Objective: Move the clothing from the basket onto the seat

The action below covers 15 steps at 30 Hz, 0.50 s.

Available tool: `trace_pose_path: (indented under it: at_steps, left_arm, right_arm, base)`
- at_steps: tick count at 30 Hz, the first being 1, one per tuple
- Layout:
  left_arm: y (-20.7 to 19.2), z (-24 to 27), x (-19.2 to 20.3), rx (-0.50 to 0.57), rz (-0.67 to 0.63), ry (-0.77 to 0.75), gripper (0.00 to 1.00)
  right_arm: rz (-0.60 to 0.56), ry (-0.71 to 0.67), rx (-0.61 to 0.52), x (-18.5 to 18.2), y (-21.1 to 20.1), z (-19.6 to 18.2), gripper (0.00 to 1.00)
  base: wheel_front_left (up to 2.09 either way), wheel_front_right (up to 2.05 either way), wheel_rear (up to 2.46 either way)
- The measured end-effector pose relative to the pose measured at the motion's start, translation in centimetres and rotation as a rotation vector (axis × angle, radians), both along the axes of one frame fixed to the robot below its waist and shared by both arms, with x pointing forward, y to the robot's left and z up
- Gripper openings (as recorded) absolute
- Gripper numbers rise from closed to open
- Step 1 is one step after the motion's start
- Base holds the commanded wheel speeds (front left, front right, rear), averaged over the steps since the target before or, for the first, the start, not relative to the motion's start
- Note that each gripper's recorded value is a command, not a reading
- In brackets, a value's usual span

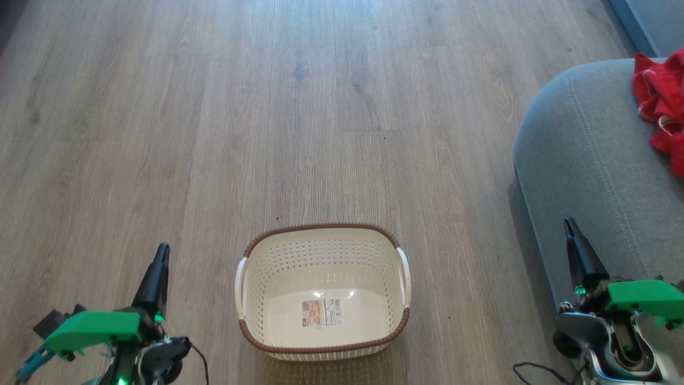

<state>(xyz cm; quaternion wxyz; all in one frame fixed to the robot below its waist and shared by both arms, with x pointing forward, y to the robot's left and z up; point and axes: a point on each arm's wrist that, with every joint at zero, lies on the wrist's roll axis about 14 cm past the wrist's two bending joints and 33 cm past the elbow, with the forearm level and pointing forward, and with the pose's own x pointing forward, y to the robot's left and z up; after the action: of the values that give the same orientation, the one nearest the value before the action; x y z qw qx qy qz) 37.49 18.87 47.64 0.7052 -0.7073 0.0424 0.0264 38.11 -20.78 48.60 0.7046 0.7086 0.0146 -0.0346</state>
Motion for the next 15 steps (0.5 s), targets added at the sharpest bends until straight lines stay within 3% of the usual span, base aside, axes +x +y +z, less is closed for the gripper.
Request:
trace_pose_path:
  at_steps: [15]
  left_arm:
    - [0.01,0.0,0.0,0.0,0.0,0.0,0.0]
  right_arm:
    - [0.0,0.0,0.001,0.0,0.02,0.0,0.0]
  base:
    - [0.0,0.0,0.0]
